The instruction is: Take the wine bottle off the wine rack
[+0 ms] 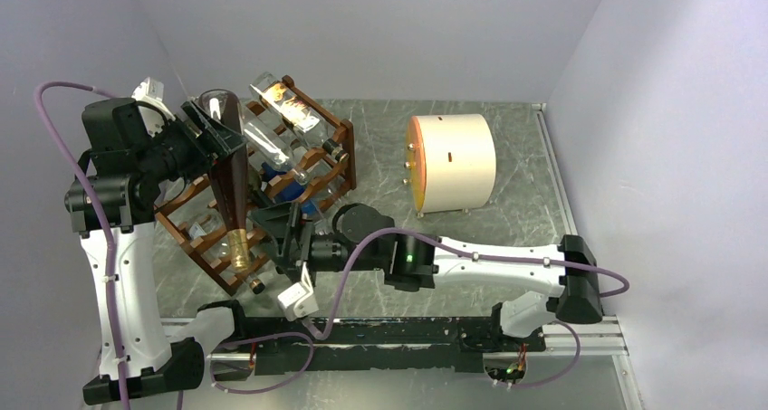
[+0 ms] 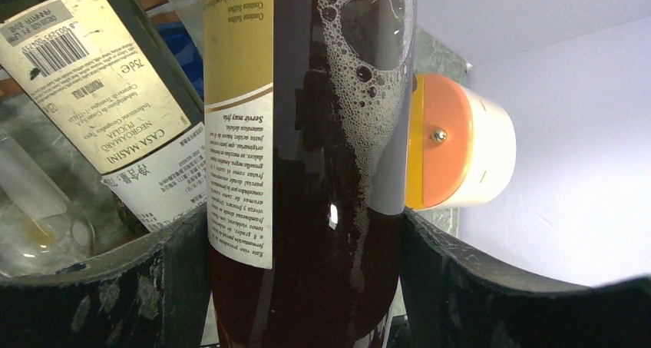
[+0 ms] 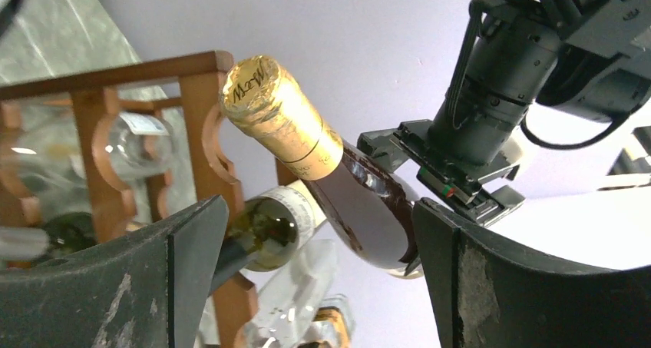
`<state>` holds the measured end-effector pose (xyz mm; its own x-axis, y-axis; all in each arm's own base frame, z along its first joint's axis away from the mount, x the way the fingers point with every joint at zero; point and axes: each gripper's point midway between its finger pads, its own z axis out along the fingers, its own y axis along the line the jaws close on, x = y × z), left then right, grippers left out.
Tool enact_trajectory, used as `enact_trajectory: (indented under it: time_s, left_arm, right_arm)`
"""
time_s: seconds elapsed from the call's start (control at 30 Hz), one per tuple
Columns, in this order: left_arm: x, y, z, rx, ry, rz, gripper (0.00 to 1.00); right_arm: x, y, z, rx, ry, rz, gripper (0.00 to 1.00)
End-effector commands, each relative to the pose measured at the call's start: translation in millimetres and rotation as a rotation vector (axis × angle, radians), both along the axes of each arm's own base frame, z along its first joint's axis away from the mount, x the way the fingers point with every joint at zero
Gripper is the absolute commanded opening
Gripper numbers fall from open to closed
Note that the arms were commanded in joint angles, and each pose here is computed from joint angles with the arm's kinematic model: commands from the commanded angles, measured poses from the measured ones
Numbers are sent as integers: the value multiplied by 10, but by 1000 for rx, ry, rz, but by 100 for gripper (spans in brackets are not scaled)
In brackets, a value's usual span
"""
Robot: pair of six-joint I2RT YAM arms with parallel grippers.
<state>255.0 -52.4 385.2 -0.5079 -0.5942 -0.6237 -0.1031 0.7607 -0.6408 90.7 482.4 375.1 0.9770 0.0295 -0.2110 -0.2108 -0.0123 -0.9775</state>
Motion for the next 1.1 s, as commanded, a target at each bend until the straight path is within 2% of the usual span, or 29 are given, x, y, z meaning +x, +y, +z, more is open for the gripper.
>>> enact_trajectory:
  time_s: [0.0,0.13,0.53,0.77,0.8,0.87,0.93,0.97,1.0,1.07]
  left_arm:
    - [-34,-174,808,-25,-314,-90,7]
    - [-52,-203,791,-38,-309,-104,7]
    - [-89,-272,691,-57,-277,-147,7]
    - [-109,-298,641,-62,-264,-165,7]
    - [-113,-306,639,-63,-264,-169,7]
    - [-116,-315,634,-65,-263,-177,7]
    - [-122,-322,638,-61,-265,-184,7]
    - [-124,-323,639,-58,-267,-186,7]
    - [-125,-319,636,-55,-266,-185,7]
    - [-115,-324,614,-54,-260,-191,7]
  right_arm:
    - [43,85,301,60,-220,-53,95]
    - [97,217,226,25,-306,-95,93]
    - [78,550,208,38,-428,-72,84]
    - [66,682,218,69,-424,-59,69]
    - [74,691,220,72,-428,-65,65]
    - [110,699,240,88,-439,-86,48]
    - [122,700,262,96,-450,-97,24]
    - [137,696,280,93,-452,-105,7]
    - [151,682,324,103,-454,-116,0]
    - [135,655,402,132,-475,-124,0]
